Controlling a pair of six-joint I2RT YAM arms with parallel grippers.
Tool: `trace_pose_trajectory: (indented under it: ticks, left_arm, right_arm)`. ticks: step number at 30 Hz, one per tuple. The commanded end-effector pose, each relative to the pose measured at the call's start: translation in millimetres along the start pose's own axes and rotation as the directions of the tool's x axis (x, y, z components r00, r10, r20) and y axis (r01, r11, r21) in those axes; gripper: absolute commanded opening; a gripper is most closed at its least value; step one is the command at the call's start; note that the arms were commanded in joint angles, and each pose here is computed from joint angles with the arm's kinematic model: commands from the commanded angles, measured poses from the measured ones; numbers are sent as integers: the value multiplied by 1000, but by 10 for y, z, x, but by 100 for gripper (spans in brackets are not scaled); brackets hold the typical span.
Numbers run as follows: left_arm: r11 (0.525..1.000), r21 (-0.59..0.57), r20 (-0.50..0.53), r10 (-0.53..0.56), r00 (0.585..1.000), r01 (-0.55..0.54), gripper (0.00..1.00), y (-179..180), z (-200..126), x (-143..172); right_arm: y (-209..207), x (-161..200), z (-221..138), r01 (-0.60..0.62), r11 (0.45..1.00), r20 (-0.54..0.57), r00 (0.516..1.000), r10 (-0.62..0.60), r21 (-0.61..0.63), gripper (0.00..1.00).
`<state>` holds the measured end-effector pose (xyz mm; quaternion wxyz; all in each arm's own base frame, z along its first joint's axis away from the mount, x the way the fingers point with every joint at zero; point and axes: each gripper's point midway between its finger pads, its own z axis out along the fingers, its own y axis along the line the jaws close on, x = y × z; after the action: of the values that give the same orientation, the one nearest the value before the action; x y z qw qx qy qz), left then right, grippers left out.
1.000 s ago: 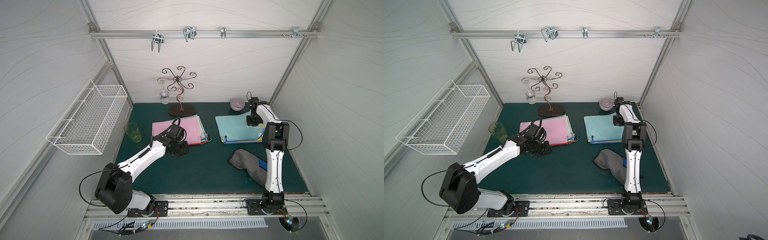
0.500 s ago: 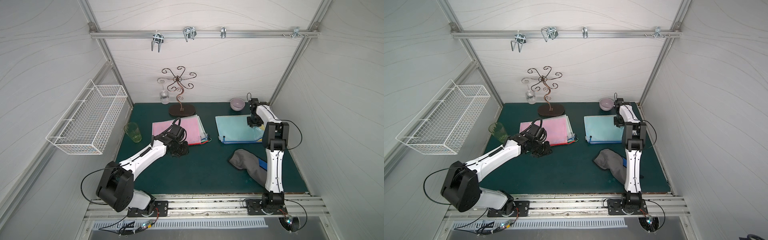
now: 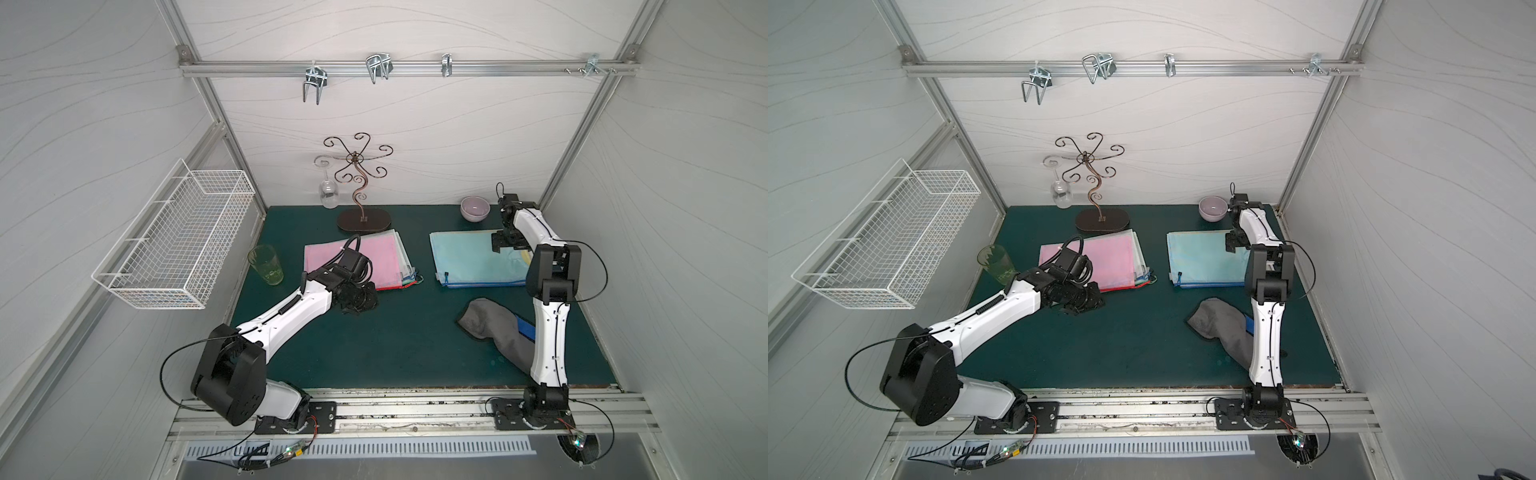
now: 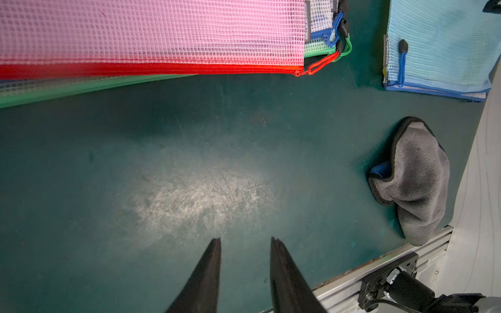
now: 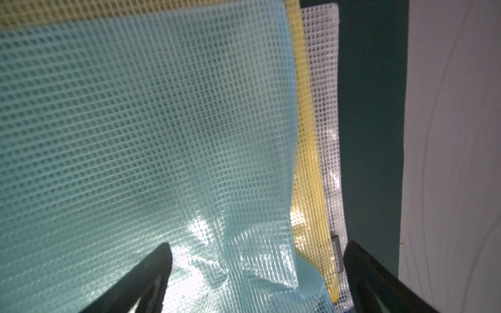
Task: Wipe the document bag
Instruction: Place the document bag, then pick up the document bag.
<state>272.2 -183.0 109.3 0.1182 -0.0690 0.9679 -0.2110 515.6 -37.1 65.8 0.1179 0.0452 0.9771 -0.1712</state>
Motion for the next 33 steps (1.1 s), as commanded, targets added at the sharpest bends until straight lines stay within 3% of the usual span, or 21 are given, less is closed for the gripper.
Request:
trace_pose_trajectory:
  ticks: [1,5,9,13,19,25,28,33]
  left_arm:
    - [998,12,73,-57,996,57,37,77,-111,-146]
    - [982,14,130,-189,973,189,45,366,-177,-258]
    - [947,37,180,-319,930,318,58,636,-196,-380]
    - [895,40,205,-443,873,445,59,912,-146,-537]
    - [776,44,337,-605,722,629,57,1384,-220,-699]
    - [681,-2,400,-671,624,733,57,1822,-280,-667]
    - [647,-8,417,-691,591,762,58,2002,-238,-675]
    - [640,-12,420,-694,585,768,60,2096,-105,-746]
  right_arm:
    - [85,-91,-529,-4,999,83,997,8,-47,99]
    - [767,61,-884,26,953,83,997,-1,-300,99]
    - [1462,375,-1289,165,900,117,985,-128,-405,99]
    - [1945,814,-1694,282,828,142,959,-243,-484,99]
    - [2138,1403,-2034,306,736,134,949,-285,-604,99]
    - [2021,1638,-2055,313,740,122,945,-302,-595,99]
    - [1993,1666,-2049,315,741,123,945,-304,-593,99]
    - [1998,1704,-2018,312,736,112,944,-309,-601,99]
